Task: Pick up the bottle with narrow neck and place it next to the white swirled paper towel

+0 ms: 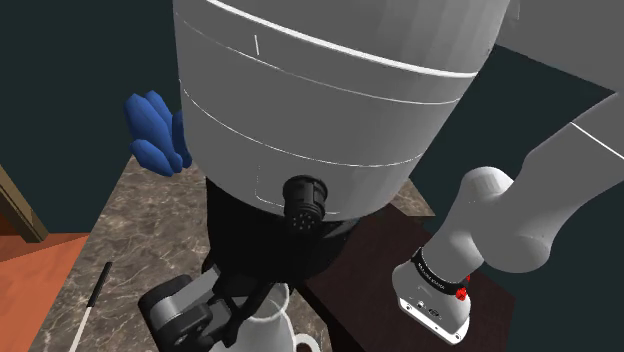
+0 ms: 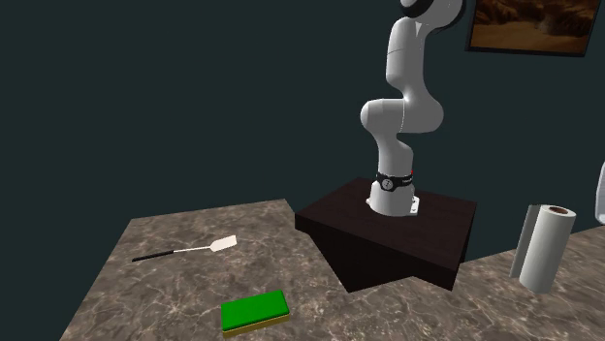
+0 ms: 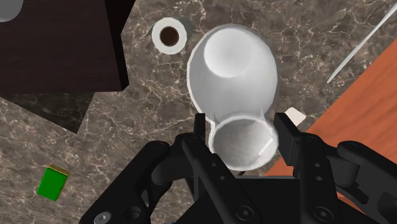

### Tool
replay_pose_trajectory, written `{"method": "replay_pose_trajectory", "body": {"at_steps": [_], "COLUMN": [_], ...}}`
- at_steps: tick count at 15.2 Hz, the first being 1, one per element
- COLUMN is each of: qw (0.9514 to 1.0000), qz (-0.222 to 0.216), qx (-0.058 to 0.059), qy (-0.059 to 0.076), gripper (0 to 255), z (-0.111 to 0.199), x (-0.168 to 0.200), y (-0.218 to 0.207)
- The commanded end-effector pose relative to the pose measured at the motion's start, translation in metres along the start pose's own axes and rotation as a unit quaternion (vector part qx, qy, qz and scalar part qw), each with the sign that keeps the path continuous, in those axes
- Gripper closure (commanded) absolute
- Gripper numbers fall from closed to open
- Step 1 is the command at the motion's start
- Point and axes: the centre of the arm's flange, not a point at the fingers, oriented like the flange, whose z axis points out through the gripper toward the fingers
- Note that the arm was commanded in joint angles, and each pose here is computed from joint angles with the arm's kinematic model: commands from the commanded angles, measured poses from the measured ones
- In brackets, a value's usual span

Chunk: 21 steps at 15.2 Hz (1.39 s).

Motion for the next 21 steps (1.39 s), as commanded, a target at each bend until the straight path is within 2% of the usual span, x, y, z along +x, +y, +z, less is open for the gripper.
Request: {"method": "replay_pose_trajectory", "body": {"at_steps": [1,21], "qw": [1.0,1.0], "qz": [0.0,0.0], "qx": [0.0,0.0], "qy": [0.0,0.0], "gripper": [255,255], "z": [0.01,0.116], "x": [-0.001,-0.002], "y": [-0.001,0.0]}}
